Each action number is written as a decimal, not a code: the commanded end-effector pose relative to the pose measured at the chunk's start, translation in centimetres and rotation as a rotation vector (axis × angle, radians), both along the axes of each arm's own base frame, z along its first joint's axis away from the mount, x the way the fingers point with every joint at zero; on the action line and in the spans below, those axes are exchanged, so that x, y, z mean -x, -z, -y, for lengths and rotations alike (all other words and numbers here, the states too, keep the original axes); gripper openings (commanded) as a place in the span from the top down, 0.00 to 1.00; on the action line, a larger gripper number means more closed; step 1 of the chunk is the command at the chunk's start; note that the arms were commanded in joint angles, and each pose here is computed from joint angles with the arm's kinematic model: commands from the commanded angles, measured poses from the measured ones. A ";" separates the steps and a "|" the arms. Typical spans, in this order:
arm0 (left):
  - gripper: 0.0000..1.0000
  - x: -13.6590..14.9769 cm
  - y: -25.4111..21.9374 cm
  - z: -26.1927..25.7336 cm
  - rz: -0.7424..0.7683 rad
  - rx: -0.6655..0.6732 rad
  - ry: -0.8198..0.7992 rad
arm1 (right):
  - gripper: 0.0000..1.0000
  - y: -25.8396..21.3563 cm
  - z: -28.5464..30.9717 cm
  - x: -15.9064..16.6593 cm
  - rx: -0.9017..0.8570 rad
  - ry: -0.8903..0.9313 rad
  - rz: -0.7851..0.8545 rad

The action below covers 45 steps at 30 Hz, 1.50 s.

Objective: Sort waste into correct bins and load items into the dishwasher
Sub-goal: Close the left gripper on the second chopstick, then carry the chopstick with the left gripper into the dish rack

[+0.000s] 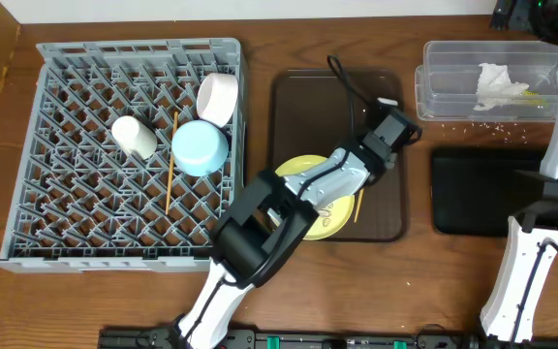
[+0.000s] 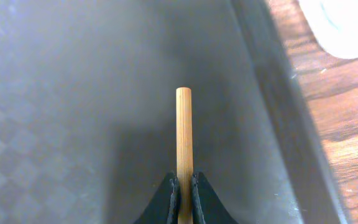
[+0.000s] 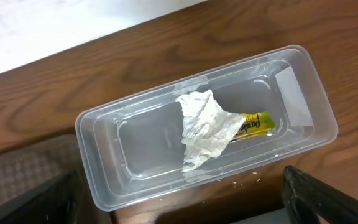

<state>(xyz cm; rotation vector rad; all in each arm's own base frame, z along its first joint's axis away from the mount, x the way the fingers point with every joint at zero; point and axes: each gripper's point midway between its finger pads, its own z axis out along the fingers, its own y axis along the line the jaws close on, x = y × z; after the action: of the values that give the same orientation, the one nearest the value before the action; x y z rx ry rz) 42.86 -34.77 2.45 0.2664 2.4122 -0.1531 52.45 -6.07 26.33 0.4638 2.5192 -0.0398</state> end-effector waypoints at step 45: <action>0.92 -3.1 -14.2 -43.0 -0.064 0.088 -0.143 | 0.01 -1.4 0.1 0.4 0.011 0.000 0.030</action>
<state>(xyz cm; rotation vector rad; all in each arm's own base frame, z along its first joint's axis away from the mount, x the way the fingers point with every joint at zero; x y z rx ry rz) 46.00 7.97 17.77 0.0280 2.4611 -0.1469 52.45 -6.07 26.33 0.4638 2.5192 -0.0398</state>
